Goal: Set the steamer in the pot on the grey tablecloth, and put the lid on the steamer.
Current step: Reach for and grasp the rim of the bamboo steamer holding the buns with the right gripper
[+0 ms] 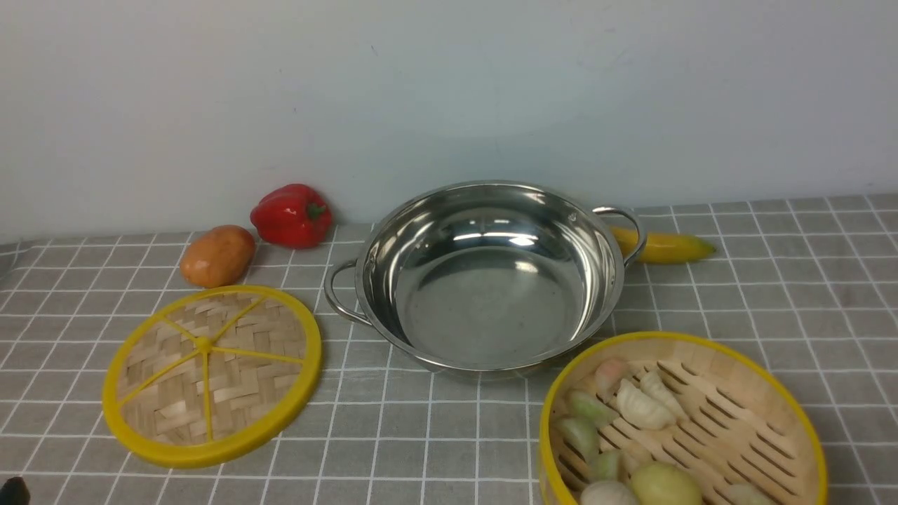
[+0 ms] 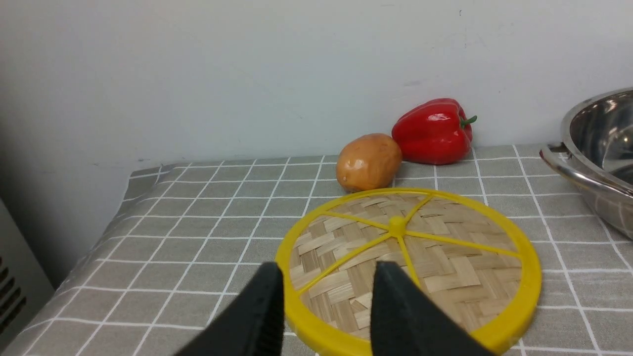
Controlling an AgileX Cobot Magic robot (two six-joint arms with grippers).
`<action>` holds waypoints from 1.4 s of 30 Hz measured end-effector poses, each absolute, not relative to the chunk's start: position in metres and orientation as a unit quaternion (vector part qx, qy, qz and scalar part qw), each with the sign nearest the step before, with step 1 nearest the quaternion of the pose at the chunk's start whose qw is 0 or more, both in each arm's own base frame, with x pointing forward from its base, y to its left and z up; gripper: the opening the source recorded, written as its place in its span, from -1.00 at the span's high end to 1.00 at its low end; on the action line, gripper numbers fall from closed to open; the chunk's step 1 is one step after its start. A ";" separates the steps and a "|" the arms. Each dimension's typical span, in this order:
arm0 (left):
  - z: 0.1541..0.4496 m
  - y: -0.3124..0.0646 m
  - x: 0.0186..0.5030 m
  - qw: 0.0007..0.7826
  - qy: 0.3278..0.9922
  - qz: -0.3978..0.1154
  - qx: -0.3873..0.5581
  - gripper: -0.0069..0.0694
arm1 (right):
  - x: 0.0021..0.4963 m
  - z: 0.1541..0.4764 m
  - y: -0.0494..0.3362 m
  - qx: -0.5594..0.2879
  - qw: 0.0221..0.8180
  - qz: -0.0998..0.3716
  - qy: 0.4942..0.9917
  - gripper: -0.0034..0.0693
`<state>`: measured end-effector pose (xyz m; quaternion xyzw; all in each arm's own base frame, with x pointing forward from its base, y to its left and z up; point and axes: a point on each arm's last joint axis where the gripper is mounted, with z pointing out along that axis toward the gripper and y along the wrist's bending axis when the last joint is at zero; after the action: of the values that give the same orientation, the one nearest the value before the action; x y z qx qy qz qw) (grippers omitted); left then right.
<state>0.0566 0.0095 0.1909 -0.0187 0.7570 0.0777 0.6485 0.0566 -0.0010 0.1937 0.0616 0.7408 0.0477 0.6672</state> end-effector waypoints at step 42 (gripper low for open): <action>0.297 0.016 0.035 0.849 0.395 -0.250 -0.247 0.18 | 0.015 0.326 -0.011 0.174 0.877 0.247 0.373 0.25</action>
<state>0.0348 0.0163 0.2968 -0.2466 0.3946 -0.2496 0.8492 0.0155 -0.0114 0.3261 0.1737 0.3727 0.2474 0.8773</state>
